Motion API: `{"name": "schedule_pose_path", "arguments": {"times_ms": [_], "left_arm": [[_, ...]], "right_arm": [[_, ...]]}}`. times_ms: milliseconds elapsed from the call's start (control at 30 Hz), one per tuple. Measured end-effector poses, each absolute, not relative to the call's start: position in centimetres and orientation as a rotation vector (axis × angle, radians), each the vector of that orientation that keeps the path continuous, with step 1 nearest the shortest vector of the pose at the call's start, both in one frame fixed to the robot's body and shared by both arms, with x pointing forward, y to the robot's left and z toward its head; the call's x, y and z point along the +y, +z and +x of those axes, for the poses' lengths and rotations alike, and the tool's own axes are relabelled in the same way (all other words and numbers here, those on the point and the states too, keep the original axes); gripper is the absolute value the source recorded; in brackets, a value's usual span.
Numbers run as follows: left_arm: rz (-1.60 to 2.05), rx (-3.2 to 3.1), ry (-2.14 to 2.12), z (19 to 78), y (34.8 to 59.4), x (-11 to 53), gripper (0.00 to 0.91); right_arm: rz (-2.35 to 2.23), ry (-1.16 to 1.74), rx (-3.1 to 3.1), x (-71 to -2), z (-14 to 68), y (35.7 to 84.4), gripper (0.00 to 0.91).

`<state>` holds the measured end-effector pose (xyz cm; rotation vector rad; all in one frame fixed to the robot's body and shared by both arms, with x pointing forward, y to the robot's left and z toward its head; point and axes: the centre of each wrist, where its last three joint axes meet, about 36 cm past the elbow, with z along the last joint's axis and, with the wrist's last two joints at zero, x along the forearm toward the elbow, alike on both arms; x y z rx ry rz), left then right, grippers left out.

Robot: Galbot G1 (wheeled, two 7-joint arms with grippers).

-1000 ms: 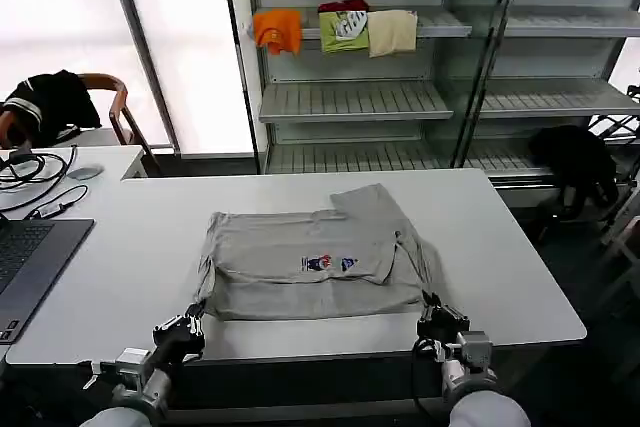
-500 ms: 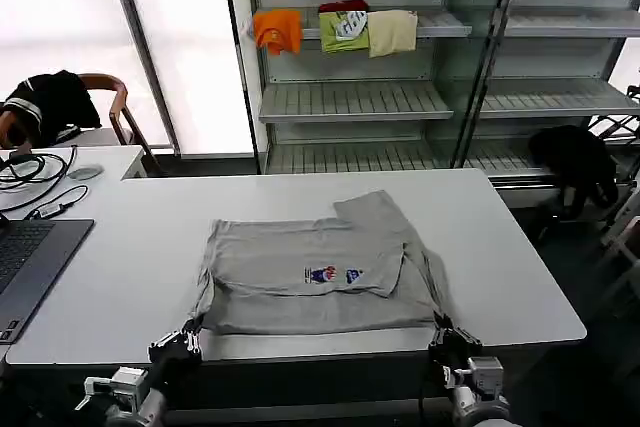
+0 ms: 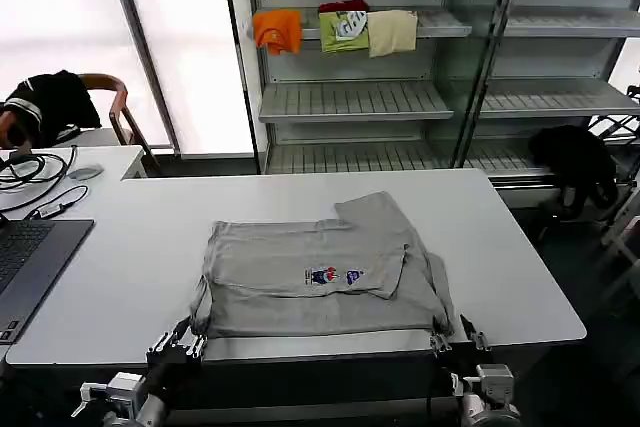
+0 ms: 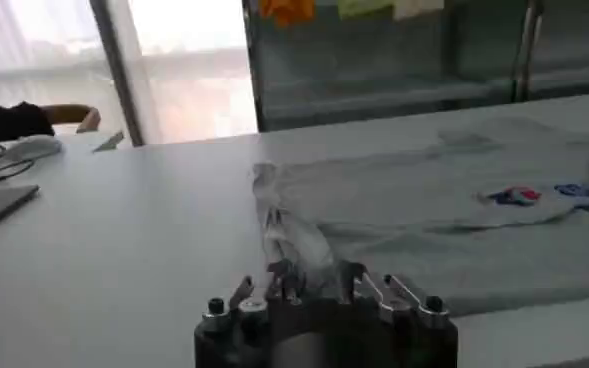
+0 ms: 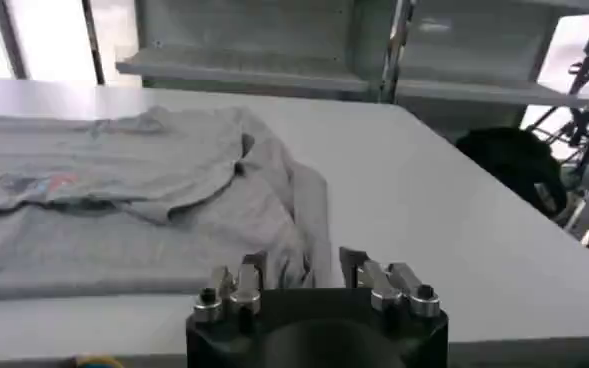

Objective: Fold and organize the clothes.

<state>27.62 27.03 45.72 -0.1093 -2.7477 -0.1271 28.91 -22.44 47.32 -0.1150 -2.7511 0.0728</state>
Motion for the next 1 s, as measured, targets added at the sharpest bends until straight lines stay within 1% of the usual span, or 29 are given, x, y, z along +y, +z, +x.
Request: {"name": "schedule_pose_path", "arguments": {"times_ms": [267, 500, 700, 1000], "left_arm": [[-0.124, -2.802, -0.134, 28.4, 48.1, 27.0, 0.907], [-0.158, -2.861, -0.148, 30.4, 50.1, 27.7, 0.907], [-0.232, -2.901, -0.173, 33.5, 51.2, 28.7, 0.907], [-0.332, -2.922, -0.191, 39.8, 52.4, 30.4, 0.907]], "right_arm": [[-0.118, -0.015, -2.831, -23.3, 31.1, 49.3, 0.907], [-0.086, -0.053, -2.894, -23.8, 34.7, 50.8, 0.907], [-0.049, -0.05, -2.952, -23.9, 39.7, 52.0, 0.907], [0.001, -0.028, -2.99, -23.2, 48.5, 53.8, 0.907]]}}
